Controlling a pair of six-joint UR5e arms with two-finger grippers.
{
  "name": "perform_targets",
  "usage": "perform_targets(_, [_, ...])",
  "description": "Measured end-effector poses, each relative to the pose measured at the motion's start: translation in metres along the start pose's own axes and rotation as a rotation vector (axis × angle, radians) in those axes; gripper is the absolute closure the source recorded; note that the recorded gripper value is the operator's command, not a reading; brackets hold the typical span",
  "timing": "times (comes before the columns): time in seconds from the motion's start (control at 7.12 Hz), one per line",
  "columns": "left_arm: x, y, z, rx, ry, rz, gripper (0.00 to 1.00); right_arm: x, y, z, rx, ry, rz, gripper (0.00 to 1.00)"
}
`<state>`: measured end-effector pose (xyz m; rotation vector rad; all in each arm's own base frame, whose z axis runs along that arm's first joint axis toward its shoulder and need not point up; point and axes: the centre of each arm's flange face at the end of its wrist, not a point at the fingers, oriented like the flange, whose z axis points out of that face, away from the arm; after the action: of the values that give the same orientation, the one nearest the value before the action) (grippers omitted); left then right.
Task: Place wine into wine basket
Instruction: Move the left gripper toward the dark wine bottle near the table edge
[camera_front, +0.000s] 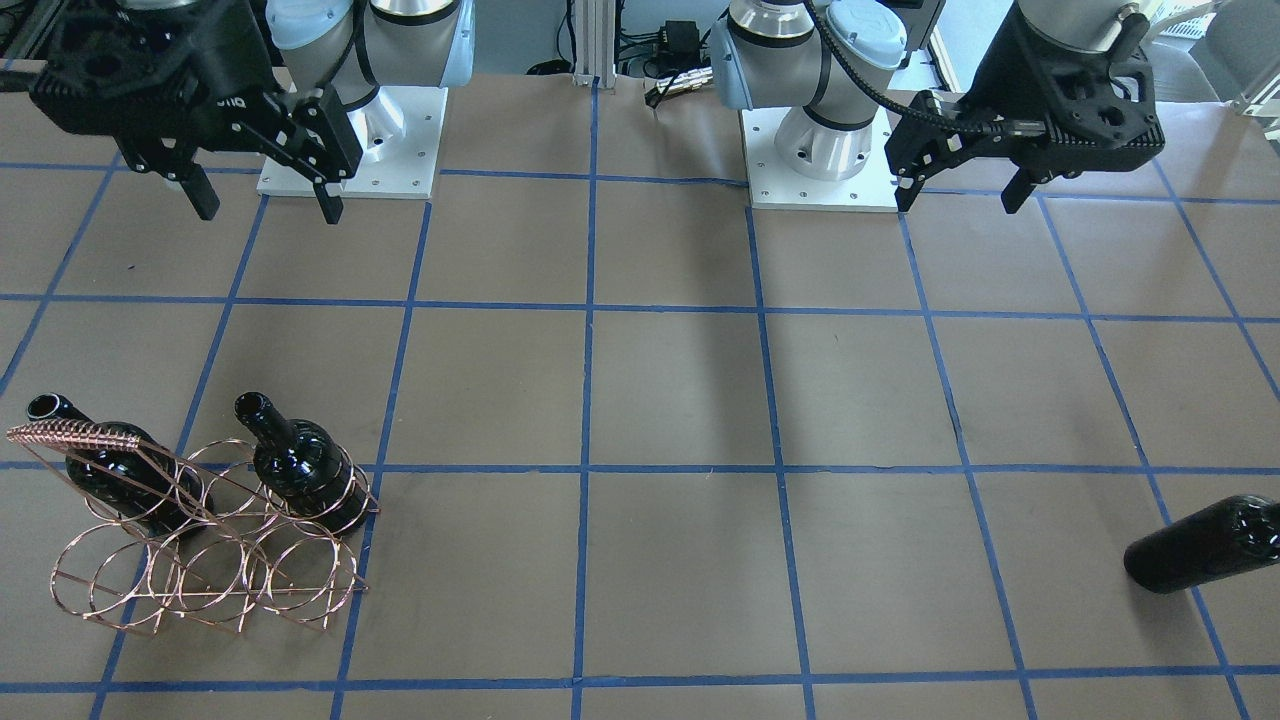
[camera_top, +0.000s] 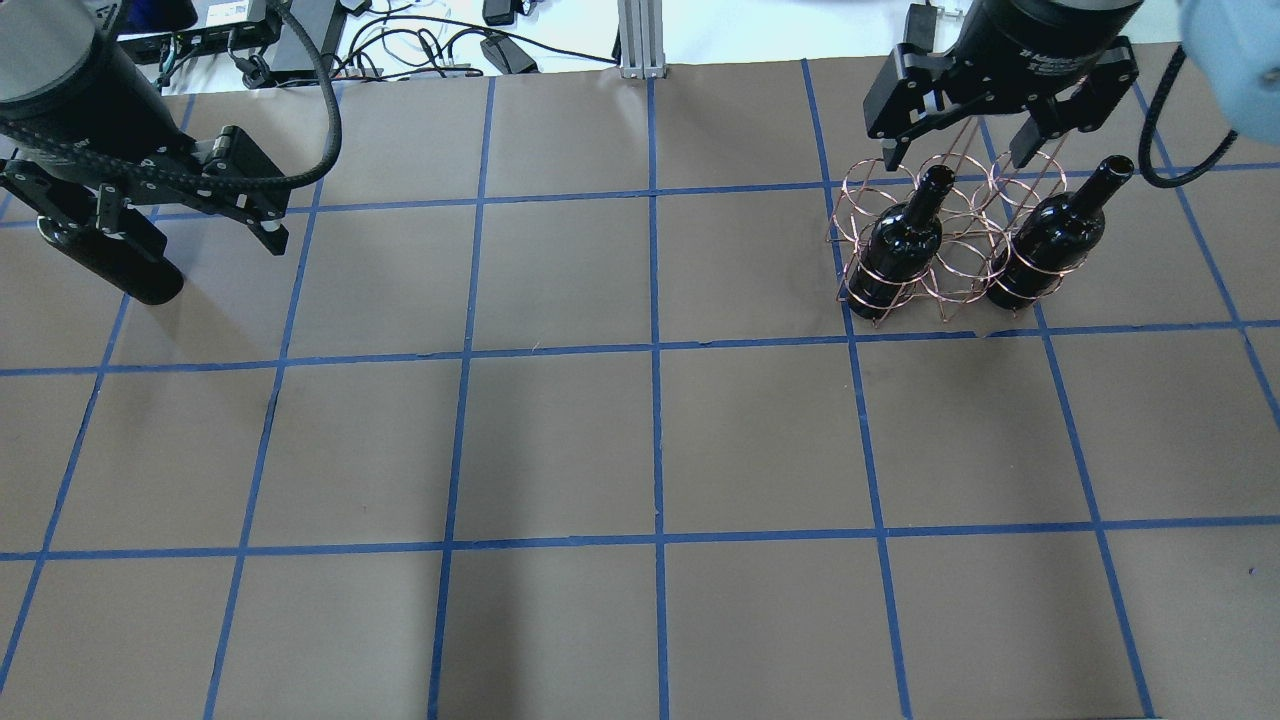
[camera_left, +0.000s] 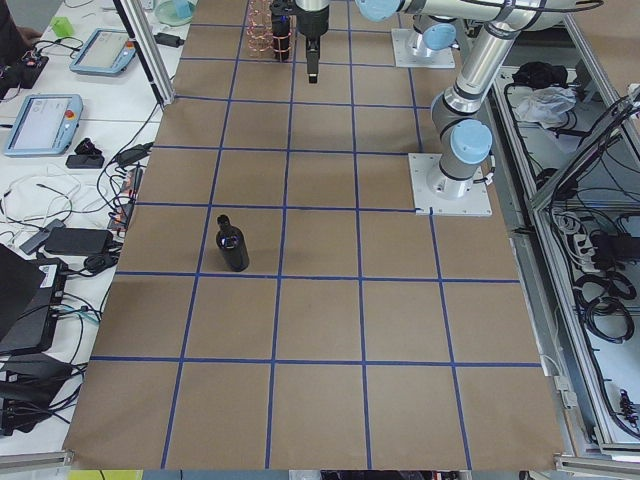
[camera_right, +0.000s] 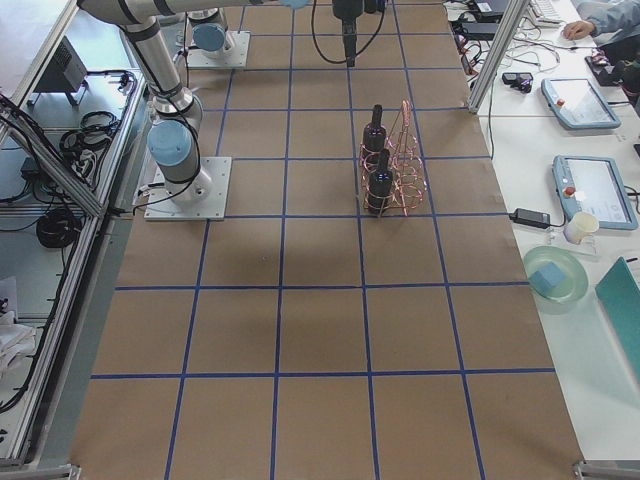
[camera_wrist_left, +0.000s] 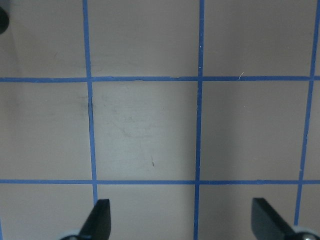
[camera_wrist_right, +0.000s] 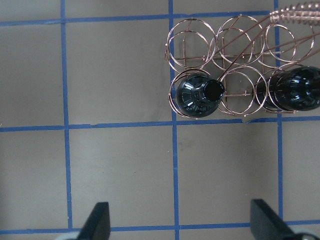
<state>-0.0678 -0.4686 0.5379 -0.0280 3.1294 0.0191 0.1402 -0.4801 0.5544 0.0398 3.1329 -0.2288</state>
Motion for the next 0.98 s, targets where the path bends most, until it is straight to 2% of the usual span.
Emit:
perform_targets(0.42, [-0.007,-0.013,0.012,-0.01,-0.002,-0.012,0.0,0.01,-0.015,0.032,-0.084,0.001,0.024,0.0])
perform_targets(0.7, [-0.027,-0.022,0.011,0.008,-0.01,-0.047,0.0,0.012,-0.017,0.027,-0.078,0.004,0.026,0.0])
perform_targets(0.98, [-0.076,-0.042,0.015,0.038,-0.028,-0.119,0.0,0.014,-0.01,0.009,-0.045,0.003,0.028,0.0])
